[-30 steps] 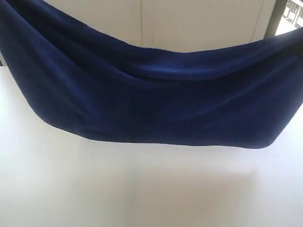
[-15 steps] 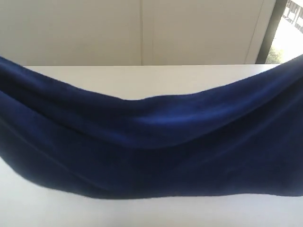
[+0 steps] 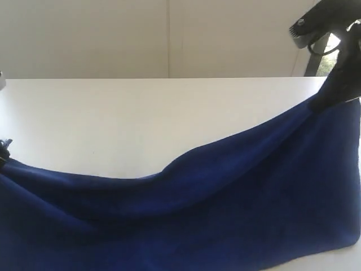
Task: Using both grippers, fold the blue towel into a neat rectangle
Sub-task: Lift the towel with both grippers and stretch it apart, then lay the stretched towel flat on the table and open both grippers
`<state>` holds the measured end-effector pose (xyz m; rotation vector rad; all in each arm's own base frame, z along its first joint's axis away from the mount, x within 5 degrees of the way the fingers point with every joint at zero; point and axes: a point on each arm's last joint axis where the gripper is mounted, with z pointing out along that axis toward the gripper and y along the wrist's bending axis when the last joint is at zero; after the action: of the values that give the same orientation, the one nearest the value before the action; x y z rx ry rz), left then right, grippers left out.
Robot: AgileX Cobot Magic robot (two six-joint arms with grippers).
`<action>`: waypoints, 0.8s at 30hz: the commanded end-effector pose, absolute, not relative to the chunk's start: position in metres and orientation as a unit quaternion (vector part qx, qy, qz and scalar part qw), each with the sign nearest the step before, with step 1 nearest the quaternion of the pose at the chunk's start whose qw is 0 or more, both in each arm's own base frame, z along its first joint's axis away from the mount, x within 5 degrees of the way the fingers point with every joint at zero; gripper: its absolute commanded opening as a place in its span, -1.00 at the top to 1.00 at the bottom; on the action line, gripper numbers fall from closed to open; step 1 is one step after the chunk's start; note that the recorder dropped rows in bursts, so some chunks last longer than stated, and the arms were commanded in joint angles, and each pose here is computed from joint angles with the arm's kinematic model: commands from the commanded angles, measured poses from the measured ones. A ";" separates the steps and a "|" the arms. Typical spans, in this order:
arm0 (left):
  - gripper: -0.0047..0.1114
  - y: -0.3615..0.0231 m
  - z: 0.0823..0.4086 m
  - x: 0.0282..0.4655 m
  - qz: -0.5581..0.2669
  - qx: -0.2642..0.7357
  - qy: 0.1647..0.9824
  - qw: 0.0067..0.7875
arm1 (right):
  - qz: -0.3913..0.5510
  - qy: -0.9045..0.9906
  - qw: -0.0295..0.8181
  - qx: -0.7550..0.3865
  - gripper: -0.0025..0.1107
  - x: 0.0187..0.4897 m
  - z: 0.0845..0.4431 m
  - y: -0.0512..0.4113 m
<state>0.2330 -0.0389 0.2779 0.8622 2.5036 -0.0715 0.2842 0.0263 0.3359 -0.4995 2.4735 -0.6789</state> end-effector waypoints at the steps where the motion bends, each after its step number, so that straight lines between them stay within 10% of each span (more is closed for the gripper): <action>1: 0.92 -0.038 0.246 0.271 0.007 0.293 0.906 0.306 | -0.289 0.899 0.273 -0.184 0.96 0.327 0.299 0.026; 16: 0.92 -0.033 0.153 0.355 0.111 0.267 0.853 0.434 | -0.298 0.888 0.316 -0.151 0.93 0.404 0.192 -0.009; 24: 0.22 -0.034 0.148 0.366 0.113 0.265 0.851 0.439 | -0.295 0.879 0.334 -0.171 0.20 0.413 0.185 -0.014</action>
<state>0.3611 -0.0346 0.1438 0.6738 2.1336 0.2746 0.4107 -0.0088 0.1825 -0.4671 2.3139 -0.7465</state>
